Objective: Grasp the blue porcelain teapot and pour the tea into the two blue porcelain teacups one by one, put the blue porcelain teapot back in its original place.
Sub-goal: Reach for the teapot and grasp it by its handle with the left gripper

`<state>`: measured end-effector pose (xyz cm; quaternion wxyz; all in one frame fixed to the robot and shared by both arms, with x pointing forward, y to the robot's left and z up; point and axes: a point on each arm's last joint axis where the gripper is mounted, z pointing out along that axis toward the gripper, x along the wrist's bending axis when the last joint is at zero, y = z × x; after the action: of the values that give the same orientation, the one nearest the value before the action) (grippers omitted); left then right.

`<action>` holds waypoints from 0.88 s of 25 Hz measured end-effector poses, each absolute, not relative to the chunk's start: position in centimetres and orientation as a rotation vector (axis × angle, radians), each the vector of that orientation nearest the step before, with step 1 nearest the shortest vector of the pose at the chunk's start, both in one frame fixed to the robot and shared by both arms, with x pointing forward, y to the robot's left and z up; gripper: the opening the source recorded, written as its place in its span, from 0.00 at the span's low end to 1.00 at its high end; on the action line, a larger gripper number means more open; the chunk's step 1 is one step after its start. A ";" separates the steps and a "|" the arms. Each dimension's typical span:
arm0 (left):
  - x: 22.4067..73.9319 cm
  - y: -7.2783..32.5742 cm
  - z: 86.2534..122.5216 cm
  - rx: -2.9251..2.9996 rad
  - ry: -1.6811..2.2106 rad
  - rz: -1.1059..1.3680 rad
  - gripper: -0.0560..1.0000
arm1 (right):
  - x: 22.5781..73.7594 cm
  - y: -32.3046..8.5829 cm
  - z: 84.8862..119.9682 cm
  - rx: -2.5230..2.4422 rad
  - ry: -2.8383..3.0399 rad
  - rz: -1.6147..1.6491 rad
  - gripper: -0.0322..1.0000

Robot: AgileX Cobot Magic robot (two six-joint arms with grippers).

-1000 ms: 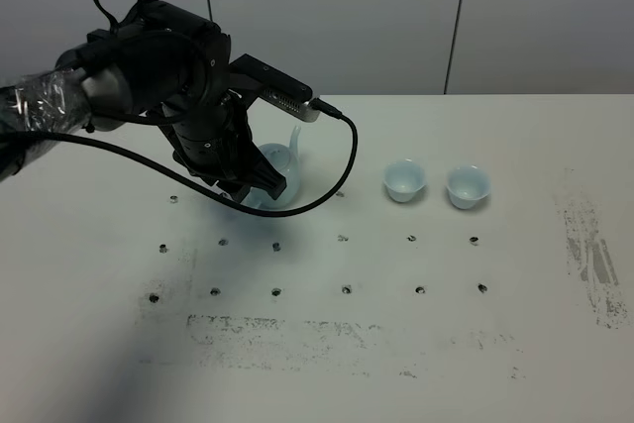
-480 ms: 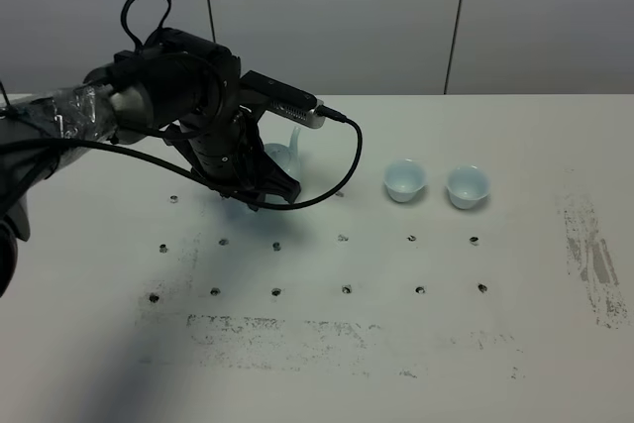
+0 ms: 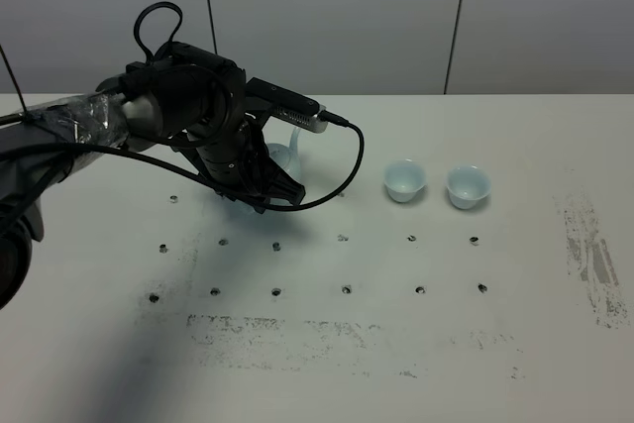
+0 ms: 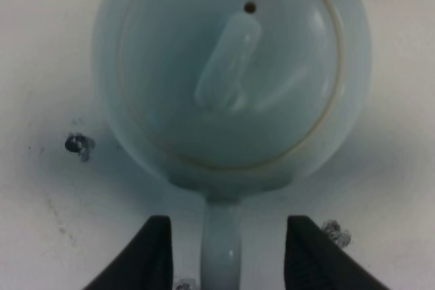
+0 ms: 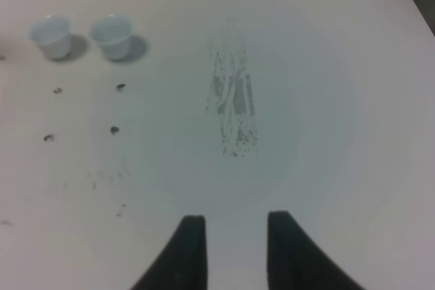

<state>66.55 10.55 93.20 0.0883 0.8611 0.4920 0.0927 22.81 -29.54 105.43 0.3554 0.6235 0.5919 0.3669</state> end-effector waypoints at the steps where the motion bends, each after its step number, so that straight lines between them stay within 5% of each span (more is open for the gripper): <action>1: 66.6 10.5 93.2 2.561 1.463 0.278 0.47 | 22.8 -29.5 105.4 1.611 1.529 0.948 0.26; 5: 66.7 10.5 93.1 2.549 1.455 0.289 0.37 | 22.8 -29.5 105.4 1.611 1.529 0.948 0.26; 8: 66.8 10.4 92.6 2.559 1.454 0.286 0.19 | 22.8 -29.5 105.4 1.611 1.529 0.948 0.26; 22: 66.9 10.5 93.9 2.544 1.419 0.342 0.16 | 22.8 -29.5 105.4 1.610 1.530 0.947 0.26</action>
<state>66.94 10.53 93.91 0.1040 0.8627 0.4812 0.1158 22.81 -29.54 105.43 0.3555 0.6233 0.5922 0.3667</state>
